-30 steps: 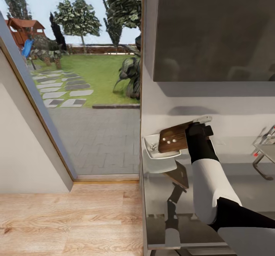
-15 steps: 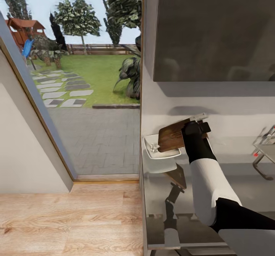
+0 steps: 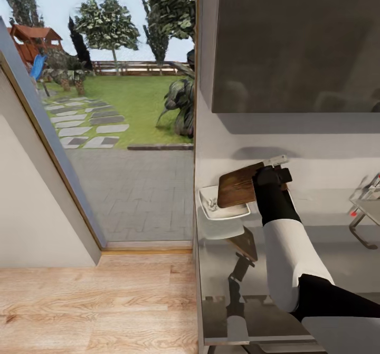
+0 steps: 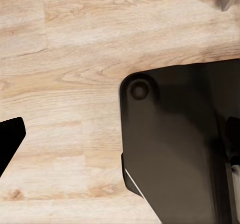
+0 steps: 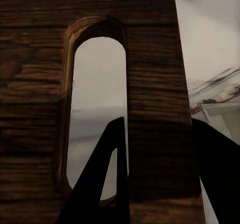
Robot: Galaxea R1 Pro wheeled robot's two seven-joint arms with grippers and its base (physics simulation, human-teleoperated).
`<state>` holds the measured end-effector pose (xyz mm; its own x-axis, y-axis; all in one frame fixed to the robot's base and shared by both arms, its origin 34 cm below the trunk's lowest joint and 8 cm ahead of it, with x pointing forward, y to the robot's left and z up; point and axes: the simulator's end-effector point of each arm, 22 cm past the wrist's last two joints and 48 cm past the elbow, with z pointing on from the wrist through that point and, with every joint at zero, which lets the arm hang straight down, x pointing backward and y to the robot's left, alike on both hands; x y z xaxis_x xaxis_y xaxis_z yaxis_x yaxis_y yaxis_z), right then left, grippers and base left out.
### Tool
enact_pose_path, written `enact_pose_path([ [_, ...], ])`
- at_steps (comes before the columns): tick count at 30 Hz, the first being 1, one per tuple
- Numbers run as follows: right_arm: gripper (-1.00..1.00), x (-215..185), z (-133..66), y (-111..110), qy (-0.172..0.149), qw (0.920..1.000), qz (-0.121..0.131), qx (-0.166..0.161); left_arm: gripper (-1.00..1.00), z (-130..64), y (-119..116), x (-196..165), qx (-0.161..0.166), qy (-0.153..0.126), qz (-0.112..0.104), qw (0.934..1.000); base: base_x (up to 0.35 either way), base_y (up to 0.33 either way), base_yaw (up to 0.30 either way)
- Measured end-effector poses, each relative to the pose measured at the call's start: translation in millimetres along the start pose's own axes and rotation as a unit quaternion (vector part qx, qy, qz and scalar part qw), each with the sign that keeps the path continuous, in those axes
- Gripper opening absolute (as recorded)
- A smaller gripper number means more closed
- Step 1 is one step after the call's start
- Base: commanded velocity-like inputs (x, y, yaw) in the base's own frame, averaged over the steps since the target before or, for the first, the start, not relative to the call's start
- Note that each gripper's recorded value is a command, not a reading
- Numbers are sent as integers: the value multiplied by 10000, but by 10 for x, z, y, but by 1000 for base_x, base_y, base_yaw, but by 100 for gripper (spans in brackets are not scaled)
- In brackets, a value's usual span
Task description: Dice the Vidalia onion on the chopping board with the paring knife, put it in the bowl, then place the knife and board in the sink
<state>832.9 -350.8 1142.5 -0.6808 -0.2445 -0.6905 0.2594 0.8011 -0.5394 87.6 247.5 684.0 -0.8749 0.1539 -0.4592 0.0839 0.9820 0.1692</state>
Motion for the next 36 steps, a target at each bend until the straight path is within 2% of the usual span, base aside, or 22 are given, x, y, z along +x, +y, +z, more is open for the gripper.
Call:
enact_pose_path([
  [5,-100,-59,-29,106,-55,9972,590,-457,100,-1,1,3,-1,4,2,10000,0,0,0],
  [7,-100,-34,23,45,-32,9959,741,-525,100,-1,1,3,0,4,2,10000,0,0,0],
  [10,-100,-8,83,76,-4,9900,1098,-886,100,-1,1,3,0,4,2,10000,0,0,0],
  [14,-100,57,201,-29,55,9827,1407,-1202,100,-1,1,4,0,6,3,10000,-35,-17,0],
  [18,-100,63,230,-8,48,9781,1483,-1461,100,-6,5,19,2,24,17,10000,-215,-130,0],
  [36,-100,129,276,31,84,9769,1445,-1570,100,-14,6,42,7,54,29,10000,-275,-168,0],
])
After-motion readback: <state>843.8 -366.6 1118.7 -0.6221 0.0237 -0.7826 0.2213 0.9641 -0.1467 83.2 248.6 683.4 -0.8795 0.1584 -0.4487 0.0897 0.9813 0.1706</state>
